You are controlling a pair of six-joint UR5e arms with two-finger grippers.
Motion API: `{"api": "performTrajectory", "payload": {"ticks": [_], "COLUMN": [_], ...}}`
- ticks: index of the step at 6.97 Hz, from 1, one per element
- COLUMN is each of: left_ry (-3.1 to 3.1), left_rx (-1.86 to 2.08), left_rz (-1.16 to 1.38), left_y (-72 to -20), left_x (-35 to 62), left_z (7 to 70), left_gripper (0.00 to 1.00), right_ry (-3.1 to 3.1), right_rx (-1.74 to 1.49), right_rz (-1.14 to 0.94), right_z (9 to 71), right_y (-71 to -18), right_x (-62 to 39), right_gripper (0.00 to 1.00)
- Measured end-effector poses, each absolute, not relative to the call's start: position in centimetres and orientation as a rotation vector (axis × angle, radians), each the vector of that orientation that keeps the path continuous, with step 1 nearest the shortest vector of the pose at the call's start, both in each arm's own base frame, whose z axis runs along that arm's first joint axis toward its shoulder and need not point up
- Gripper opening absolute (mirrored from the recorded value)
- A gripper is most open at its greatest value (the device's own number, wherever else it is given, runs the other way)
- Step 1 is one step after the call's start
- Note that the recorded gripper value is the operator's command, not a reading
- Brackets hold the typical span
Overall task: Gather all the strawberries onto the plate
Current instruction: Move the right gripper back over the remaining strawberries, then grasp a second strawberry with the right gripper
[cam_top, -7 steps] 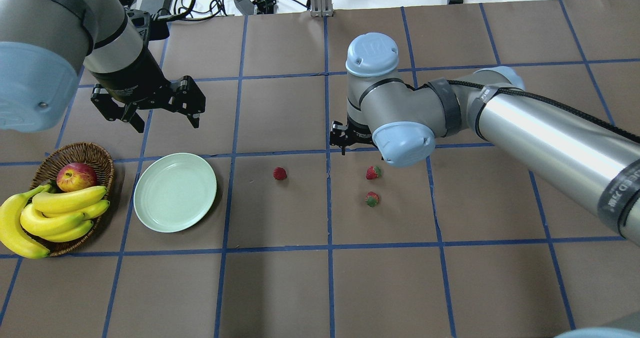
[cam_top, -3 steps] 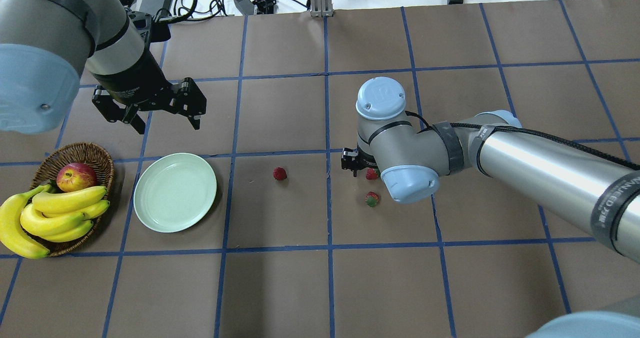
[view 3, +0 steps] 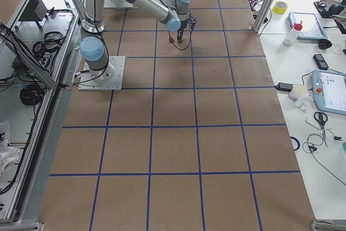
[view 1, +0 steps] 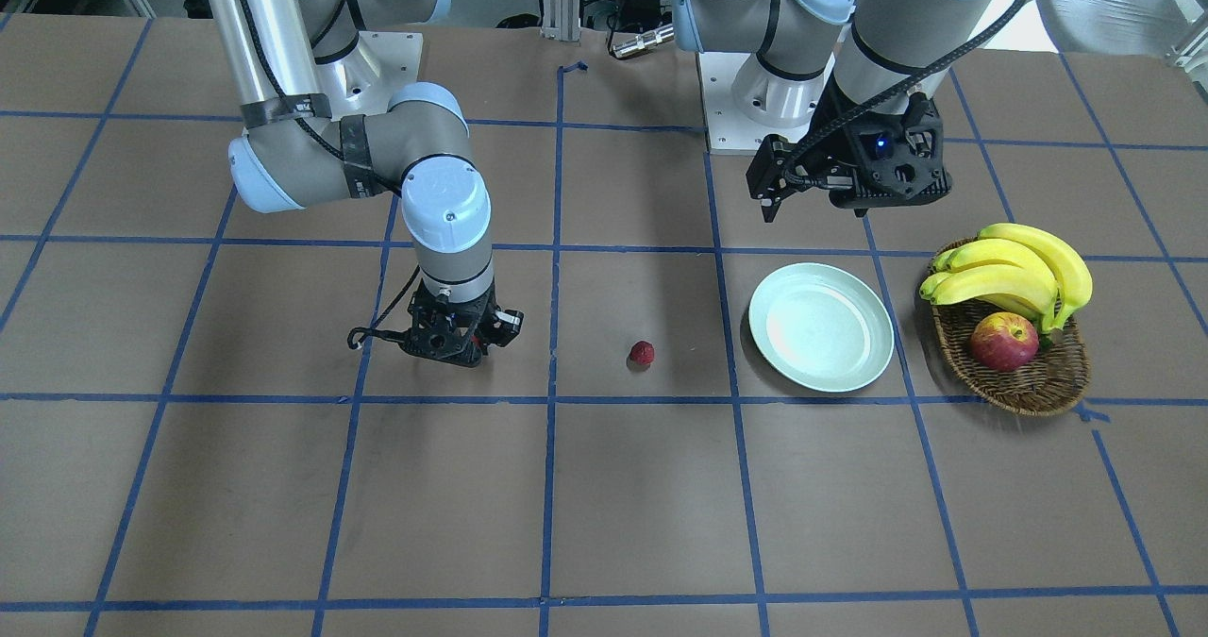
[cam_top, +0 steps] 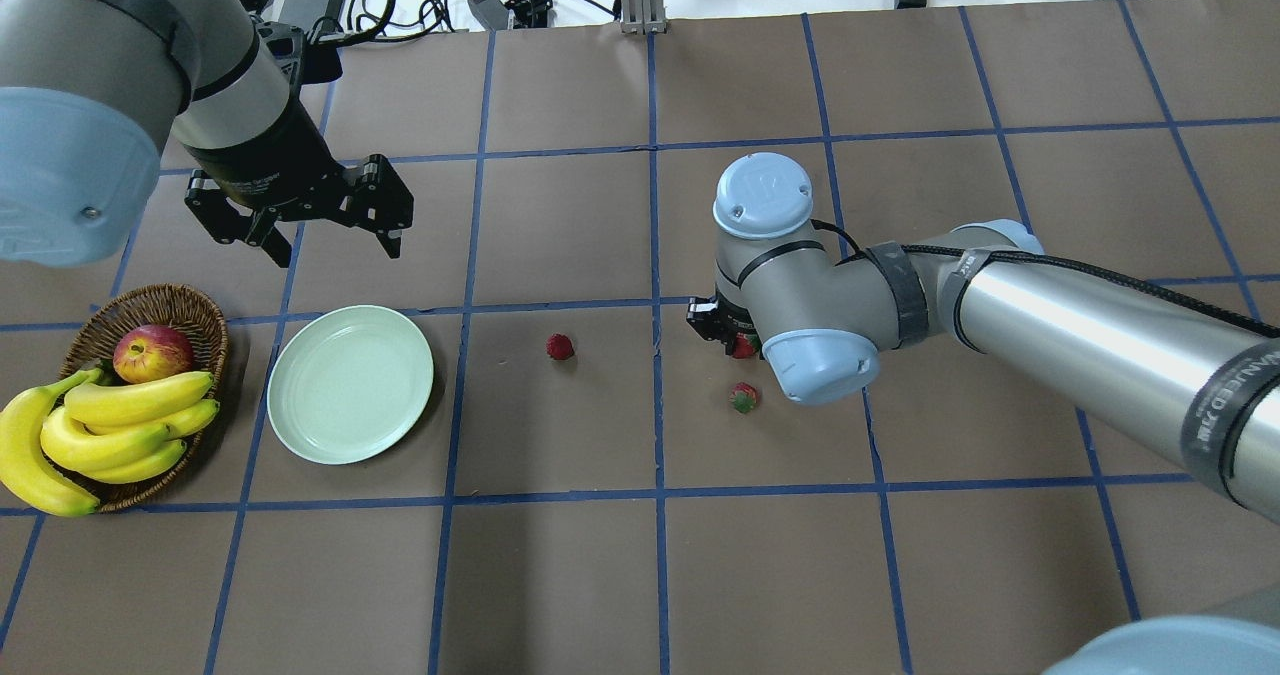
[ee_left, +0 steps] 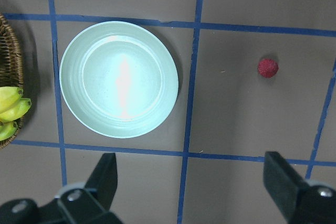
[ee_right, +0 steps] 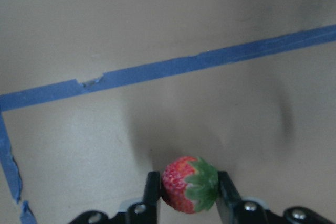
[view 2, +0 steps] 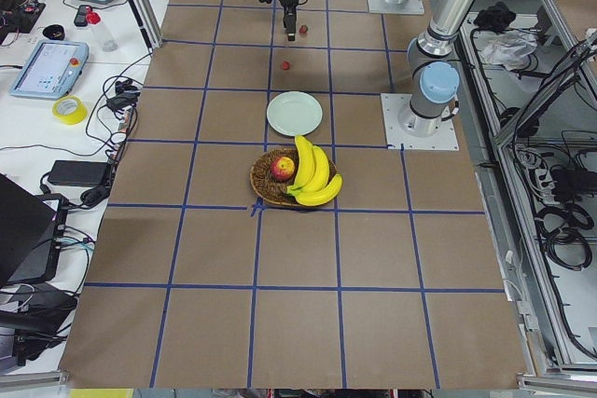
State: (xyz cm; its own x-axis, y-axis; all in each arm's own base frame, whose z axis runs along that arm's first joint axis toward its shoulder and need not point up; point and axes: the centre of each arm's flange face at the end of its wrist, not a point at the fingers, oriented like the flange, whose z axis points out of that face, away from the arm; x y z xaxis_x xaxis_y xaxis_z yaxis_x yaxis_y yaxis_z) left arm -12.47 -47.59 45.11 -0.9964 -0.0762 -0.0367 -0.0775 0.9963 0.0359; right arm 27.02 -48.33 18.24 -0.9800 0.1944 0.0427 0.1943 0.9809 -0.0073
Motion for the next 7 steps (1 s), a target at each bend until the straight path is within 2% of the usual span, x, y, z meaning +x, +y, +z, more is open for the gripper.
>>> {"api": "performTrajectory", "payload": {"ticks": [4, 7], "left_ry": [3.103, 3.103], "left_rx": [-0.119, -0.119], "left_rz": [0.057, 0.057], "left_y": [-47.6, -47.6], "left_x": [-12.5, -12.5], "left_z": [45.1, 45.1], "left_gripper": [1.0, 1.0], "right_ry": [-3.19, -3.253], "right_rx": [-0.481, -0.484], "right_rz": [-0.004, -0.03], "right_z": [20.2, 18.8], "right_y": [-48.2, -47.3], "right_x": [30.9, 36.1], "right_gripper": [0.17, 0.18]}}
